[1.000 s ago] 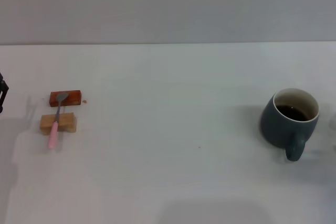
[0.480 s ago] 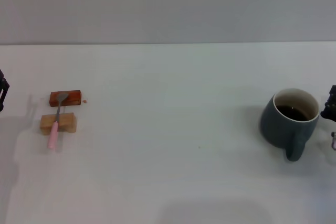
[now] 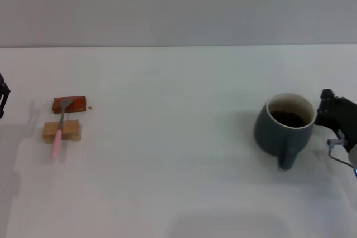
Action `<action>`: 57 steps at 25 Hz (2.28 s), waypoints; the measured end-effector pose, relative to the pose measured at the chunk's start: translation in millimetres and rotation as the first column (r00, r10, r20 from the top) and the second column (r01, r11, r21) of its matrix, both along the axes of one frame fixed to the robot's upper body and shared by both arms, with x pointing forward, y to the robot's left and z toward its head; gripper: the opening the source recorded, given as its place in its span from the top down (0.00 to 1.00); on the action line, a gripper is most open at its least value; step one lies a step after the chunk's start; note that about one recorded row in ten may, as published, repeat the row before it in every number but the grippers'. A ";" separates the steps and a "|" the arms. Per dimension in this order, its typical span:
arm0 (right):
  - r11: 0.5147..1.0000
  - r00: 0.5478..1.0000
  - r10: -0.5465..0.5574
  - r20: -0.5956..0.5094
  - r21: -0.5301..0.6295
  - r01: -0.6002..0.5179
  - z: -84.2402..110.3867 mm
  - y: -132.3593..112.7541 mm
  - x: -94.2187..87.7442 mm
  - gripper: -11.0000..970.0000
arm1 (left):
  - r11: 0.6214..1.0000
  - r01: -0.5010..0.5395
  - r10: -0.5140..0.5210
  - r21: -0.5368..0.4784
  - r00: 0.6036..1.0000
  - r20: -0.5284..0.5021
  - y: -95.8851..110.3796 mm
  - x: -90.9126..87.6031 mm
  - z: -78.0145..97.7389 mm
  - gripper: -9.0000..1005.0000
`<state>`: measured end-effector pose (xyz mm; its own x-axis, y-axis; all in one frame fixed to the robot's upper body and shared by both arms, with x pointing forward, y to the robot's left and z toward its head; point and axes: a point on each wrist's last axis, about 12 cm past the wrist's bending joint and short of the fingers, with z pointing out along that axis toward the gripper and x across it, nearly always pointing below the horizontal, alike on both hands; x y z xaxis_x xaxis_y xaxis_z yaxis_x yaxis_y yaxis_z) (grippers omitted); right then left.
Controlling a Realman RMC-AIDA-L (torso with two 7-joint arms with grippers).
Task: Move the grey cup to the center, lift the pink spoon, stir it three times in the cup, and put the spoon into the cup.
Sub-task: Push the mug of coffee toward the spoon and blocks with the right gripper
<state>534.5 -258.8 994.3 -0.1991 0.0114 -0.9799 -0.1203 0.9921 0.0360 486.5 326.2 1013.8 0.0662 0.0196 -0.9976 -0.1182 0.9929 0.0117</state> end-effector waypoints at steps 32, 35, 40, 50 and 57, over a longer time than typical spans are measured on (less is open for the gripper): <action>0.941 0.941 0.338 -0.021 0.036 -0.337 15.1 90.6 10.5 0.99 | 1.000 0.012 -0.012 0.002 1.000 -0.002 -2.3 0.3 -0.4 0.26; 0.934 0.934 0.355 -0.022 0.033 -0.354 15.7 94.3 10.4 0.99 | 1.000 0.012 -0.012 0.002 1.000 -0.002 -2.3 0.3 -0.4 0.26; 0.914 0.914 0.405 -0.032 0.014 -0.404 15.7 102.6 8.0 0.99 | 1.000 0.012 -0.012 0.002 1.000 -0.002 -2.2 0.3 -0.4 0.26; 0.886 0.886 0.463 -0.020 -0.001 -0.463 19.4 114.9 6.0 0.99 | 1.000 0.024 -0.024 0.003 1.000 -0.004 -4.8 0.8 -0.6 0.27; 0.905 0.905 0.426 -0.003 0.001 -0.426 17.0 103.3 3.7 0.99 | 1.000 0.021 -0.021 0.001 1.000 -0.006 -4.6 -0.2 -1.3 0.27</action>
<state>538.2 -155.4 1011.3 -0.1879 -0.0747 -0.9793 -0.5311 0.8465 0.0373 486.3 321.6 1012.5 0.0607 0.0194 -0.9980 -0.0973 0.9952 0.0134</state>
